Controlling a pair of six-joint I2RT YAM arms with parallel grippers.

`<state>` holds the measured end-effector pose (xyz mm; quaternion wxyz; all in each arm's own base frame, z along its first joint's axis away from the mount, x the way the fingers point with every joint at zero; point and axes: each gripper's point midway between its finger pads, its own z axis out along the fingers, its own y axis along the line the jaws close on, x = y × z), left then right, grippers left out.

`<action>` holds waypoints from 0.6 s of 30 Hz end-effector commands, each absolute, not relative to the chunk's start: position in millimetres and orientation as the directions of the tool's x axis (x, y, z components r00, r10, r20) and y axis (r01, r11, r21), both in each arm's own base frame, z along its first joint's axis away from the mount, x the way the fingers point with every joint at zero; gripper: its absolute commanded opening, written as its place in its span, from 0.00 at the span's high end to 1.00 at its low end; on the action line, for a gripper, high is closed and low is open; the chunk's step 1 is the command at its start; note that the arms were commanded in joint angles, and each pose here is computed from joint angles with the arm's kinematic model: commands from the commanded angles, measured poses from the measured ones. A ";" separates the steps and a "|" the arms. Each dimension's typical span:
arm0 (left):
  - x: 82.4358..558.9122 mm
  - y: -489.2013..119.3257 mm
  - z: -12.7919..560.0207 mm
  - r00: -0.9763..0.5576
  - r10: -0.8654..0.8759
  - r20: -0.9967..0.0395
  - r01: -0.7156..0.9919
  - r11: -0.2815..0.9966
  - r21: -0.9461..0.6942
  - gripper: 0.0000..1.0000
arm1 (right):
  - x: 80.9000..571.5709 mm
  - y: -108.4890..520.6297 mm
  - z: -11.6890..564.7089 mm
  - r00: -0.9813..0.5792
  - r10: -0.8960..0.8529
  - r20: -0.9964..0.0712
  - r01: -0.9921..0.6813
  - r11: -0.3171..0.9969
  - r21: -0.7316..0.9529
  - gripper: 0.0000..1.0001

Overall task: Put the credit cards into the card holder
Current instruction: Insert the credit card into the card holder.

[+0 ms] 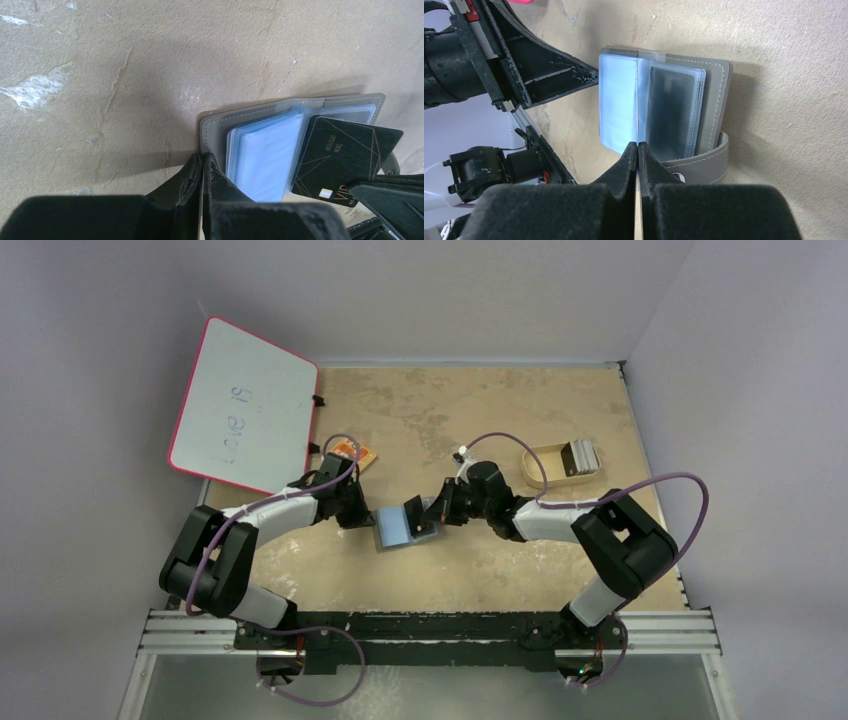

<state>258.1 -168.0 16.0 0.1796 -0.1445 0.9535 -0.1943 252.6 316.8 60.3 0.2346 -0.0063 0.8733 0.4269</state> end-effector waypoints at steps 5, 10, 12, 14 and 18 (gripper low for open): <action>257.6 -169.8 12.5 -0.891 -0.349 -0.289 -0.205 0.879 -0.431 1.00 | 253.3 327.2 64.8 -0.888 0.192 -0.417 -0.227 0.606 0.762 1.00; 258.1 -170.5 13.6 -0.890 -0.351 -0.290 -0.204 0.877 -0.436 1.00 | 252.2 328.9 59.9 -0.894 0.188 -0.406 -0.216 0.612 0.760 1.00; 257.8 -170.4 13.5 -0.890 -0.351 -0.289 -0.204 0.876 -0.436 1.00 | 251.9 329.0 57.1 -0.896 0.187 -0.402 -0.212 0.617 0.758 1.00; 257.0 -170.4 12.9 -0.891 -0.352 -0.287 -0.205 0.876 -0.436 1.00 | 251.6 329.3 54.9 -0.898 0.187 -0.398 -0.208 0.618 0.758 1.00; 257.7 -171.1 14.7 -0.890 -0.353 -0.289 -0.204 0.874 -0.441 1.00 | 249.8 331.8 54.5 -0.901 0.187 -0.391 -0.203 0.614 0.762 1.00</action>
